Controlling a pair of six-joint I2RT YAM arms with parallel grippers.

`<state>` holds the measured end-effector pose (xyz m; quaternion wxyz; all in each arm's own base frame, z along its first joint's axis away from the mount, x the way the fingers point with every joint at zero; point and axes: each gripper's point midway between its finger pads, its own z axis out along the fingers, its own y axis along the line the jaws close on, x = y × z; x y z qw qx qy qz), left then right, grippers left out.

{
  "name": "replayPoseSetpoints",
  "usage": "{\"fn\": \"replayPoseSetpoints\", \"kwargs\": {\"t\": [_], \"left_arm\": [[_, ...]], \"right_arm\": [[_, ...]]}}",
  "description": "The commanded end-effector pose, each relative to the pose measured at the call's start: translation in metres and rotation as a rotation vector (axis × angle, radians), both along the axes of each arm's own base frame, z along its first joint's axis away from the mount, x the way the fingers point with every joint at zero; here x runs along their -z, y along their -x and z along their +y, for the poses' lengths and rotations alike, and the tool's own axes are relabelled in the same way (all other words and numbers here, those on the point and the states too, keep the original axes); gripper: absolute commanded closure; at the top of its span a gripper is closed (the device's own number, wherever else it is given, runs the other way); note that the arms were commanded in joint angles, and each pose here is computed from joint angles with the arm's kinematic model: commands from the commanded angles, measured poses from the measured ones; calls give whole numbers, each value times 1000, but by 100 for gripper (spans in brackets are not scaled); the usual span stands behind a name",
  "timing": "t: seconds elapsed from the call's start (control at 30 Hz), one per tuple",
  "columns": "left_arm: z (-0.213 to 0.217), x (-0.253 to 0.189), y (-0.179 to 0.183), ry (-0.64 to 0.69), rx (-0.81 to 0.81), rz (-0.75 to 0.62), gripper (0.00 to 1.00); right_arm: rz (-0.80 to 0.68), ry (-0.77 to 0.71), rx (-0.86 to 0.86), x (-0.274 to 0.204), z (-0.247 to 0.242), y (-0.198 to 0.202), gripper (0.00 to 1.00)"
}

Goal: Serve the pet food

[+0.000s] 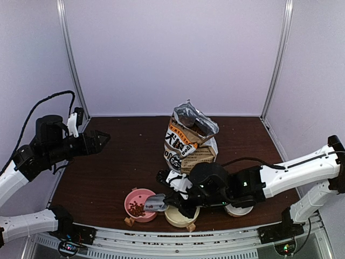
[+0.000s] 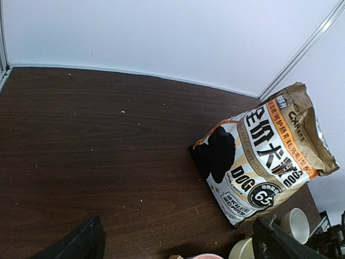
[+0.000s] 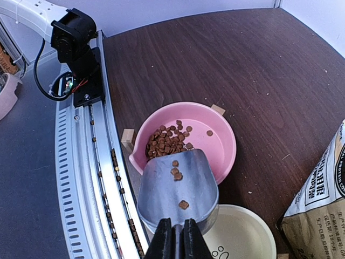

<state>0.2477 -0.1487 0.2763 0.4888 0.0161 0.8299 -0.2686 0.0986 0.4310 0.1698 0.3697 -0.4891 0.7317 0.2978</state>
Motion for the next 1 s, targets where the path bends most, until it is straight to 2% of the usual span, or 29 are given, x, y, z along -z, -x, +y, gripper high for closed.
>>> {"fn": "replayPoseSetpoints", "kwargs": {"t": [0.0,0.27,0.43,0.97], "left_arm": [[-3,-21,0,18,22,-54,2],[-7,-21,5,18,59,-47,2],[-9,-16,7,7,76,-31,2],[-10,-14,9,-3,94,-22,2]], "right_arm": [[-67,65,2,-9,0,-7,100],[-128,212,-44,-9,-6,-10,100],[-171,248,-70,-14,-4,-12,100],[-162,187,-94,-37,17,-9,100]]}}
